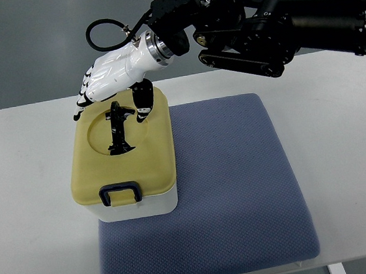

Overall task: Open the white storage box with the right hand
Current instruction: 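Lower the right hand and close its fingers around the black lid handle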

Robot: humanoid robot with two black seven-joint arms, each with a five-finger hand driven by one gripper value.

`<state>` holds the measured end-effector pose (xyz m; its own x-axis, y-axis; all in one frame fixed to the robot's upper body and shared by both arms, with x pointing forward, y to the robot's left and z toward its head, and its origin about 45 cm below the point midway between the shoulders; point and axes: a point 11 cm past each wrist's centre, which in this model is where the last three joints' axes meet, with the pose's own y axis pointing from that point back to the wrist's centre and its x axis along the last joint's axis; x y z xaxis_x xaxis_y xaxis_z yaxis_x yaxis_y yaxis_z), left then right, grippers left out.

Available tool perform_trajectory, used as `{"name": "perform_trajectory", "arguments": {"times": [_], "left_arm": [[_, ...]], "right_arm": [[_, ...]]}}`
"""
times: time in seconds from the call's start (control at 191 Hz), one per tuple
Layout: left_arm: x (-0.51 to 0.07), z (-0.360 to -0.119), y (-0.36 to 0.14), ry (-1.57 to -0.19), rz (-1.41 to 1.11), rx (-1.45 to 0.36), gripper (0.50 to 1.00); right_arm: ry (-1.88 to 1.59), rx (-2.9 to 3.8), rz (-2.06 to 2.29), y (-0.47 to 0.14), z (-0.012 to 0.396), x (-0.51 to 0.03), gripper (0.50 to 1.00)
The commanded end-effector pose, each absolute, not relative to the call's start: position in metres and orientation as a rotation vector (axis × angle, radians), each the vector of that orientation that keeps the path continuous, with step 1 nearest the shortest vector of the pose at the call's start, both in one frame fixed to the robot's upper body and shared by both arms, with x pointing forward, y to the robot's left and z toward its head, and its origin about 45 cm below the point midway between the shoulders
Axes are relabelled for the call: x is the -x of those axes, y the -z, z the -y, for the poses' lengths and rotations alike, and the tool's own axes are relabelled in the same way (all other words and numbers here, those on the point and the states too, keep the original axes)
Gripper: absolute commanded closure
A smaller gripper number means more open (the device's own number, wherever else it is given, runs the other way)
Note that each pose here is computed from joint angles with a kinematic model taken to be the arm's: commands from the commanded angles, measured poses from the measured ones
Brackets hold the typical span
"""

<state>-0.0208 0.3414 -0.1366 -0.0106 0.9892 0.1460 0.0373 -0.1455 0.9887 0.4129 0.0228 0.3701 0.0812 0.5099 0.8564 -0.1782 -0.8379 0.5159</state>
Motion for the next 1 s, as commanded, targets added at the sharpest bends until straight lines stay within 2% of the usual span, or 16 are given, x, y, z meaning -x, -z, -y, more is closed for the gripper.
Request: {"name": "perform_trajectory", "arguments": {"times": [0.0, 0.513, 0.581, 0.634, 0.671, 0.833, 0.938, 0.995], "left_arm": [[0.021, -0.342, 0.137, -1.31, -1.173, -1.338, 0.5], [0.022, -0.342, 0.137, -1.309, -1.174, -1.339, 0.5], [0.022, -0.341, 0.137, -1.308, -1.175, -1.338, 0.5], [0.022, -0.341, 0.137, -1.308, -1.175, -1.338, 0.5], [0.022, -0.341, 0.137, -1.308, -1.175, -1.338, 0.5], [0.022, -0.342, 0.137, -1.309, -1.174, -1.339, 0.5], [0.022, -0.341, 0.137, -1.308, -1.175, -1.338, 0.5], [0.021, -0.342, 0.137, -1.31, -1.173, -1.338, 0.5]], "right_arm": [[-1.807, -1.87, -0.33, -0.368, -0.023, -0.412, 0.587], [-1.838, -1.881, -0.31, -0.363, -0.022, -0.412, 0.673], [-1.837, -1.882, -0.31, -0.361, -0.022, -0.412, 0.707], [-1.837, -1.883, -0.31, -0.361, -0.022, -0.412, 0.715], [-1.834, -1.886, -0.31, -0.359, -0.021, -0.412, 0.742], [-1.828, -1.892, -0.309, -0.358, -0.021, -0.412, 0.781], [-1.828, -1.896, -0.307, -0.357, -0.021, -0.412, 0.85], [-1.826, -1.897, -0.307, -0.356, -0.021, -0.412, 0.865]]}}
